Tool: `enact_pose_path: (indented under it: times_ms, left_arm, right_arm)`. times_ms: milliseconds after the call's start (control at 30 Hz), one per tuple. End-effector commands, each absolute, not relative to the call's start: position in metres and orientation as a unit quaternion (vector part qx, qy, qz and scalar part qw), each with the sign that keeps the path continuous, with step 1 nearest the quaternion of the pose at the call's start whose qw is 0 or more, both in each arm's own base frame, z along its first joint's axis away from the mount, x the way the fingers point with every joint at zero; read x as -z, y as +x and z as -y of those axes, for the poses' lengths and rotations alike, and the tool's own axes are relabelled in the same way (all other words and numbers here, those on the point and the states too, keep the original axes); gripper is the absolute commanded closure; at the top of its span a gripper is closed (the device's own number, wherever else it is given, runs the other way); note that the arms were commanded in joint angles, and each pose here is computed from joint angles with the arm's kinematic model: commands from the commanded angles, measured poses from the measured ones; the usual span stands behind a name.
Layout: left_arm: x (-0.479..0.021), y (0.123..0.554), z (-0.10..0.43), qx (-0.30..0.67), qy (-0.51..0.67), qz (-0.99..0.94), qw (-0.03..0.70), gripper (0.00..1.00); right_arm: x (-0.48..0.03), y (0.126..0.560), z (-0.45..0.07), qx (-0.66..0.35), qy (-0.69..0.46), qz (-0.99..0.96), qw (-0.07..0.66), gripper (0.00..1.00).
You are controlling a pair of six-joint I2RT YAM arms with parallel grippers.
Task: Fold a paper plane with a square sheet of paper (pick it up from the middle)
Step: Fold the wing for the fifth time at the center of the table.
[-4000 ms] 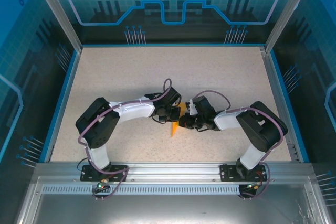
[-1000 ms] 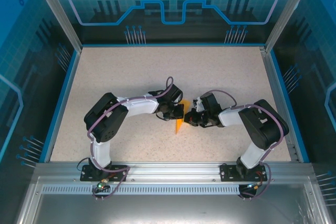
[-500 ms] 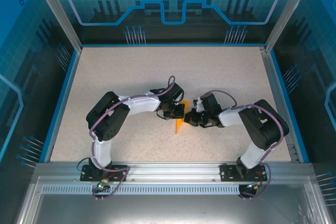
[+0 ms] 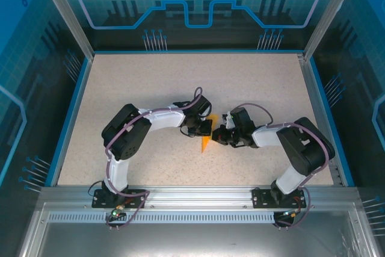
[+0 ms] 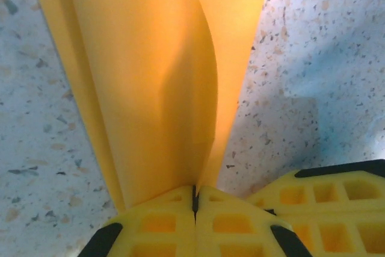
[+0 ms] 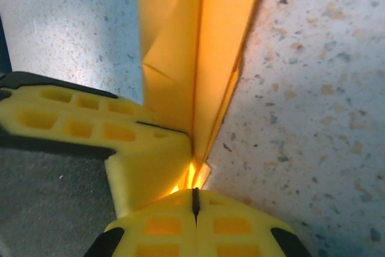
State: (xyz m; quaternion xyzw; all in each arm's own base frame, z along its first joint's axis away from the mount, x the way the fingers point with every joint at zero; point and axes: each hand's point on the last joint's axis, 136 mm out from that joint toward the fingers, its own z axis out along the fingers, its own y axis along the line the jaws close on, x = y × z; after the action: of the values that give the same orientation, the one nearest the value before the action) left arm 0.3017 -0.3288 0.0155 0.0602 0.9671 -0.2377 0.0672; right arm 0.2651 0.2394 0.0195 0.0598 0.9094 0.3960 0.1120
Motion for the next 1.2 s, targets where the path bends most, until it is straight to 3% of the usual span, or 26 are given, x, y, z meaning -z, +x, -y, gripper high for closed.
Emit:
enact_pose_path:
  times_ms: [0,400,567,833,1167]
  left_arm:
    - [0.015,0.295,0.320,0.204,0.069,-0.975,0.049,0.97]
    - [0.002,0.294,0.325,0.233,0.065,-0.969,0.054,0.67]
    - [-0.004,0.294,0.328,0.251,0.065,-0.964,0.057,0.59]
    - [-0.007,0.292,0.331,0.276,0.077,-0.956,0.062,0.60]
    - [-0.005,0.288,0.330,0.285,0.090,-0.952,0.059,0.77]
  right_arm:
    - [-0.043,0.268,-0.248,-0.421,0.020,-0.895,0.146,1.00]
    - [-0.051,0.265,-0.253,-0.433,0.010,-0.889,0.150,1.00]
    - [-0.052,0.266,-0.256,-0.438,0.007,-0.886,0.151,1.00]
    - [-0.060,0.277,-0.236,-0.431,0.026,-0.886,0.171,1.00]
    - [-0.084,0.301,-0.206,-0.424,0.043,-0.885,0.190,1.00]
